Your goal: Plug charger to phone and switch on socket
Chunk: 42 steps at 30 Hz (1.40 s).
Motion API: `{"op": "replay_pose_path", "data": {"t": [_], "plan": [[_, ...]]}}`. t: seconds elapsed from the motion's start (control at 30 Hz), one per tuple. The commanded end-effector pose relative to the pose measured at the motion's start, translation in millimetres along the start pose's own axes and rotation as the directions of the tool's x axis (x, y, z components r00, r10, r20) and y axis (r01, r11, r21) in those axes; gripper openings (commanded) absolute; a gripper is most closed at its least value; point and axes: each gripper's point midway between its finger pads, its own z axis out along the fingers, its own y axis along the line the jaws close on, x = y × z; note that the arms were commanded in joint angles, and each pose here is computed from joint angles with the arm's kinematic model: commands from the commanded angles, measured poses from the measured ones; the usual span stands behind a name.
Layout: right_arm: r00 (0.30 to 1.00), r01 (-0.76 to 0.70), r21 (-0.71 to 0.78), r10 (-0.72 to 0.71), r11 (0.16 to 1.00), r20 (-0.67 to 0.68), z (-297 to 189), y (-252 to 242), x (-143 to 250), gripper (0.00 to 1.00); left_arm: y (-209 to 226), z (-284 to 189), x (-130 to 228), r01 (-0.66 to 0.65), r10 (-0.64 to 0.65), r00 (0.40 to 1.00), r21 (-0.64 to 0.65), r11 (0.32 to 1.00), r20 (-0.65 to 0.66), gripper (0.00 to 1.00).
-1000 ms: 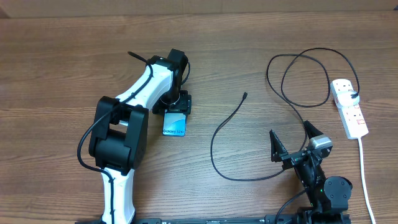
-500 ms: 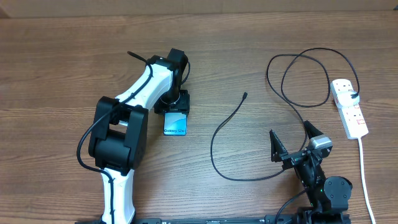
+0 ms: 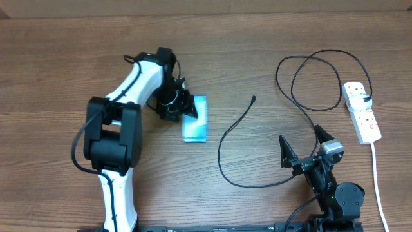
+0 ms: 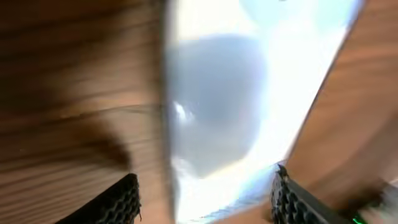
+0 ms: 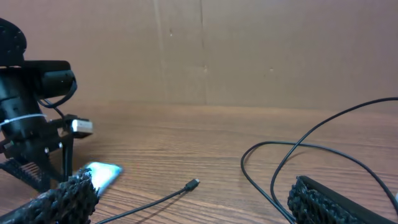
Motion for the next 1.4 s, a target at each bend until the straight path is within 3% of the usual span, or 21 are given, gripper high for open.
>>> {"op": "replay_pose_path", "data": {"t": [0.0, 0.07, 0.17, 0.27, 0.37, 0.43, 0.6, 0.67, 1.03, 1.37], "plan": [[1.0, 0.006, -0.006, -0.006, 1.0, 0.006, 0.1, 1.2, 1.3, 1.0, -46.1, -14.1, 0.7, -0.092, 0.096, 0.995, 0.303, 0.949, 0.0, 0.58], [1.0, 0.006, -0.006, -0.006, 1.0, 0.006, 0.1, 1.2, 1.3, 1.0, -57.1, -22.6, 1.2, -0.104, 0.109, 0.994, 0.395, 0.913, 0.01, 0.59], [1.0, 0.006, -0.006, -0.006, 1.0, 0.006, 0.1, 1.2, 1.3, 1.0, -55.7, -25.3, -1.4, -0.098, 0.099, 0.995, 0.404, 0.909, 0.018, 0.6], [1.0, 0.006, -0.006, -0.006, 1.0, 0.006, 0.1, 1.2, 1.3, 1.0, -35.2, -16.7, -3.9, -0.048, 0.049, 0.999, 0.278, 0.959, 0.005, 0.66], [1.0, 0.006, -0.006, -0.006, 1.0, 0.006, 0.1, 1.2, 1.3, 1.0, -25.8, -10.2, -5.5, -0.026, 0.026, 1.0, 0.19, 0.981, 0.005, 0.67], [1.0, 0.006, -0.006, -0.006, 1.0, 0.006, 0.1, 1.2, 1.3, 1.0, -24.3, -13.8, -12.8, 0.026, -0.031, 0.999, 0.161, 0.987, 0.025, 0.78], [1.0, 0.006, -0.006, -0.006, 1.0, 0.006, 0.1, 1.2, 1.3, 1.0, -16.4, -37.0, -37.9, 0.135, -0.13, 0.981, -0.025, 0.991, 0.147, 0.89], [1.0, 0.006, -0.006, -0.006, 1.0, 0.006, 0.1, 1.2, 1.3, 1.0, -20.9, -43.3, -42.3, 0.153, -0.13, 0.972, -0.109, 0.982, 0.193, 1.0], [1.0, 0.006, -0.006, -0.006, 1.0, 0.006, 0.1, 1.2, 1.3, 1.0, -73.4, -21.5, -39.8, 0.086, 0.108, 0.929, -0.492, 0.867, 0.353, 1.0], [1.0, 0.006, -0.006, -0.006, 1.0, 0.006, 0.1, 1.2, 1.3, 1.0, -73.6, 25.3, -37.7, 0.056, 0.152, 0.939, -0.575, 0.816, 0.308, 1.0]]}}
